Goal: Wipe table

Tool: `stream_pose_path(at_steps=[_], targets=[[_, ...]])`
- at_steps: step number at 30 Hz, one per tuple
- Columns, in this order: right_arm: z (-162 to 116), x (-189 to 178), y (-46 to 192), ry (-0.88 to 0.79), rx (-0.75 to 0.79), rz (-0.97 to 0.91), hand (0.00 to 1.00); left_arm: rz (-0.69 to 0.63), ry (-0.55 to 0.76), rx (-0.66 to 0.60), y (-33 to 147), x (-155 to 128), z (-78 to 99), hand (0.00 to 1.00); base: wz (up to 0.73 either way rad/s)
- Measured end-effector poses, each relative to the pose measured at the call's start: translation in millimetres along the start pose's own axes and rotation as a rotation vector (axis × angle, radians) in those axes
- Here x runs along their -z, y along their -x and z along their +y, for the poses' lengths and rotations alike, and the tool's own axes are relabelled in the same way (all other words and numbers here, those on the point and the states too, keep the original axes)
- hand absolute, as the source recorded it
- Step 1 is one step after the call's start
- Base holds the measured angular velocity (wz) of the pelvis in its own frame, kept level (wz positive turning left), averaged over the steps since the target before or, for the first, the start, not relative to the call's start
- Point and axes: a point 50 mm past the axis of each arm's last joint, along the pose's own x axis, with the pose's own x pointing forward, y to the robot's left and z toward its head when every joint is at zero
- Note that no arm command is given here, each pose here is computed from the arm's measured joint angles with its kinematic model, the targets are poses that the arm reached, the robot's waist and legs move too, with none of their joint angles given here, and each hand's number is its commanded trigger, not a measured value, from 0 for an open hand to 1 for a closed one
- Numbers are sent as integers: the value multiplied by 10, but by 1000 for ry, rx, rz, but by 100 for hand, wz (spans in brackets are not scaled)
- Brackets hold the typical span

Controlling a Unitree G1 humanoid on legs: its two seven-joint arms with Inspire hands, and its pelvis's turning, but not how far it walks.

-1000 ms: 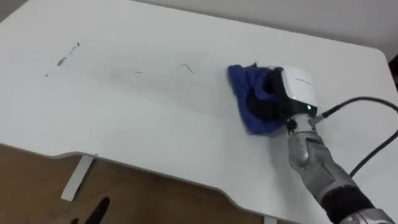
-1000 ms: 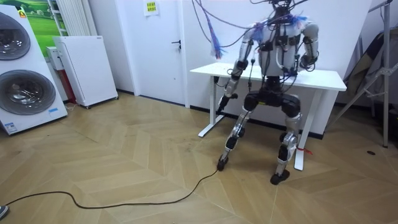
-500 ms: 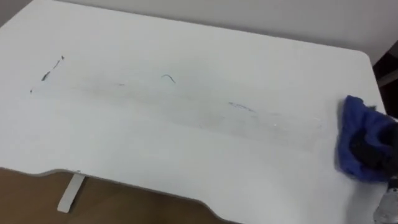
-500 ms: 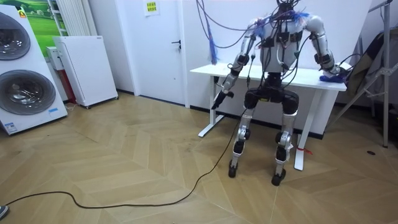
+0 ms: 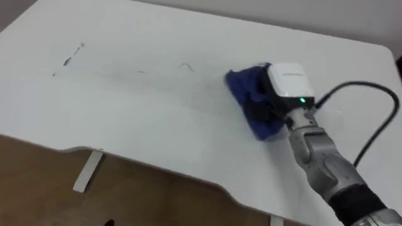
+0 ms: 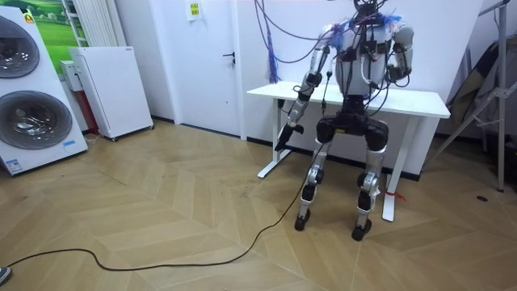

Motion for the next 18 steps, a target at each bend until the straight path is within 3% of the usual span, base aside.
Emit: stream_pose_path(at_steps=[4, 8, 12, 18], targets=[[195, 409, 269, -29, -52, 148, 100, 86, 18, 36, 71, 297, -58, 0, 33], [451, 722, 731, -155, -54, 322, 100, 92, 33, -11, 62, 350, 125, 0, 50], [610, 975, 1145, -149, -71, 456, 100, 43, 27, -55, 35, 265, 291, 0, 22], [618, 1052, 1190, -155, -64, 494, 100, -12, 15, -68, 20, 150, 296, 0, -10]])
